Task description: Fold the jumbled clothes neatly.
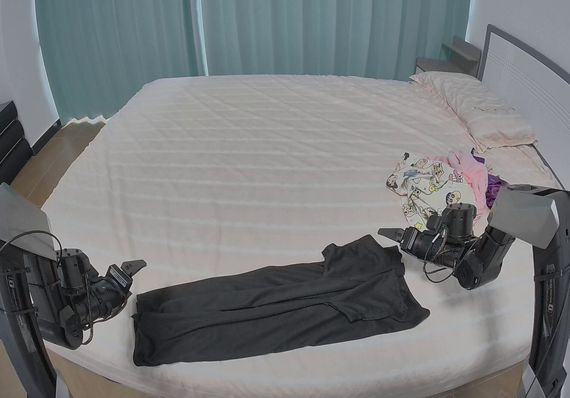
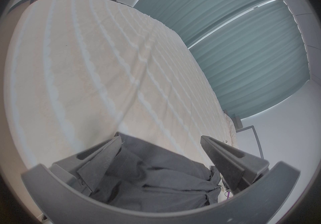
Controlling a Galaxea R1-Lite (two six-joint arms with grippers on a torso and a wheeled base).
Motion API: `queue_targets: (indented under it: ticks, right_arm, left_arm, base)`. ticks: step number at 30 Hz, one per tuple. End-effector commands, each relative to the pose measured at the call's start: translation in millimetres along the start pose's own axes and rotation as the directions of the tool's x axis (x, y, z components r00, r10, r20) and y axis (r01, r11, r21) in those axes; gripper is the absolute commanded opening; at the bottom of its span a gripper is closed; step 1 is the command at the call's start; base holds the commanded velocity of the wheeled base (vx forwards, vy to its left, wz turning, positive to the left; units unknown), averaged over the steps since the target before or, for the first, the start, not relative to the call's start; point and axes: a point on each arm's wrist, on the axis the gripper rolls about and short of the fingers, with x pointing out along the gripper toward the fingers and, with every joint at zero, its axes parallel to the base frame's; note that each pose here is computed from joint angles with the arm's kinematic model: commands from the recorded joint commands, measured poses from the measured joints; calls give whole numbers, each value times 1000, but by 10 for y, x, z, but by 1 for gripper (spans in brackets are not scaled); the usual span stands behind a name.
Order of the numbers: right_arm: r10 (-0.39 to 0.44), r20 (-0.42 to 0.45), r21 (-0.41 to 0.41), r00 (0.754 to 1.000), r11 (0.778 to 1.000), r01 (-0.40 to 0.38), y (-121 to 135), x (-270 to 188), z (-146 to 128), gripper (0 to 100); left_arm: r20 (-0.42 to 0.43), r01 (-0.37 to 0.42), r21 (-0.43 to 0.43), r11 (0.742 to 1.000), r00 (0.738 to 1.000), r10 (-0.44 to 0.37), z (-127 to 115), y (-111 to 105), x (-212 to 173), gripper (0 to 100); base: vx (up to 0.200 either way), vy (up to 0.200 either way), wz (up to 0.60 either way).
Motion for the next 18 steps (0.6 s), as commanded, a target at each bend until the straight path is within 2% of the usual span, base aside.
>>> queue_targets:
  ticks: [1,6,11,15,18]
  right_arm:
    - [0,-3,0,1000,1000,0,1,3,-10,100]
    - [-1,-4,1,1000,1000,1,-1,1,-13,100]
    - [-2,-3,1,1000,1000,2,-6,-1,-10,100]
    - [-2,-3,1,1000,1000,2,-6,-1,-10,100]
    - [-2,-3,1,1000,1000,2,-6,-1,-10,100]
  left_arm:
    - [4,3,4,1000,1000,-3,-8,7,22,100]
    - [-37,-9,35,999,999,10,-128,-18,-25,100]
    - [-121,-40,153,988,991,58,-329,8,-153,100]
    - [-127,-57,172,983,989,80,-365,27,-152,100]
    - [-129,-106,191,976,983,132,-436,66,-166,100]
  base:
    - [0,0,0]
    - [0,0,0]
    - [0,0,0]
    - [0,0,0]
    - [0,0,0]
